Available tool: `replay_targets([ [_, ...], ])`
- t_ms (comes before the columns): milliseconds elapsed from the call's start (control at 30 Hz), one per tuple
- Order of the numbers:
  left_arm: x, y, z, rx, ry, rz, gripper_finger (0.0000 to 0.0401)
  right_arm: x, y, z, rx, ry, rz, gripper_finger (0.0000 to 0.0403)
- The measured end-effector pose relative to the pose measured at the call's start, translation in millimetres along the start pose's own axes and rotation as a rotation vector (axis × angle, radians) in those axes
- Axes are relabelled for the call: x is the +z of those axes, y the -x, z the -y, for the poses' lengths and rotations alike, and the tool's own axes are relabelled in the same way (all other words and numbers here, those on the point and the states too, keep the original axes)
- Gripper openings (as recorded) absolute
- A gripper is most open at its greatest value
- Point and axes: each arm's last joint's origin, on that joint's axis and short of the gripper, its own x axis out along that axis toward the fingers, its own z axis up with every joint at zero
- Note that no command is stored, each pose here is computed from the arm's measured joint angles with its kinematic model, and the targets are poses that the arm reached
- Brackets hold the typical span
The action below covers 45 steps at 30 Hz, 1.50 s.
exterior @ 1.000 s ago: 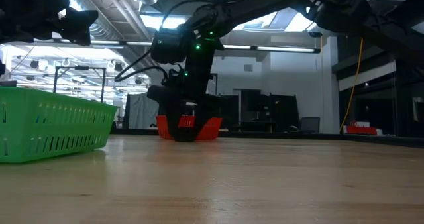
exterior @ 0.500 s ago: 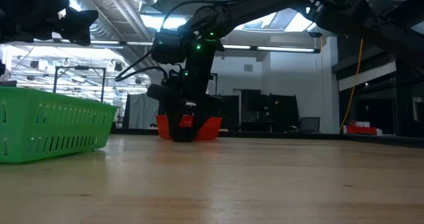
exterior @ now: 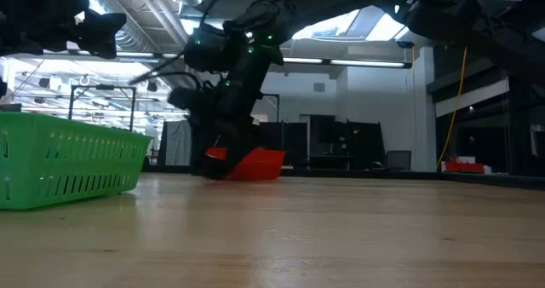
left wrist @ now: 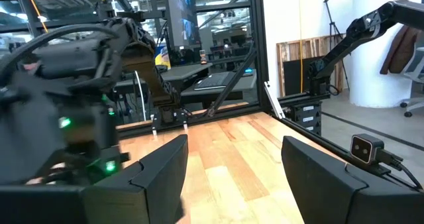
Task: Pick & Place Office items
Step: Put the black charger adapter into the red bin, then return to Home Position
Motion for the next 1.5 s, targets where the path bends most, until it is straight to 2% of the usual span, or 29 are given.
replay_targets([
  [167, 0, 0, 0, 0.0, 0.0, 0.0, 0.0239, -5, -1, -21, 0.088, 0.022, 0.033, 0.0266],
  [333, 0, 0, 0, 0.0, 0.0, 0.001, 0.0239, -8, 5, -34, 0.122, 0.041, 0.069, 0.0265],
  [533, 0, 0, 0, 0.0, 0.0, 0.0, 0.0239, 0, 29, -36, 0.076, 0.061, 0.182, 0.0265],
  [733, 0, 0, 0, 0.0, 0.0, 0.001, 0.0239, 14, 57, -23, -0.069, 0.066, 0.329, 0.0265],
  [1000, 0, 0, 0, 0.001, 0.0, 0.001, 0.0239, 43, 75, 28, -0.24, -0.015, 0.413, 0.0265],
  [1233, 0, 0, 0, 0.0, 0.0, 0.001, 0.0239, 54, 77, 61, -0.268, -0.073, 0.365, 0.0269],
  [1333, 0, 0, 0, 0.0, 0.0, 0.001, 0.0239, 56, 76, 65, -0.246, -0.076, 0.348, 0.0288],
  [1500, 0, 0, 0, 0.001, 0.0, 0.0, 0.0239, 54, 76, 59, -0.272, -0.064, 0.375, 0.0328],
])
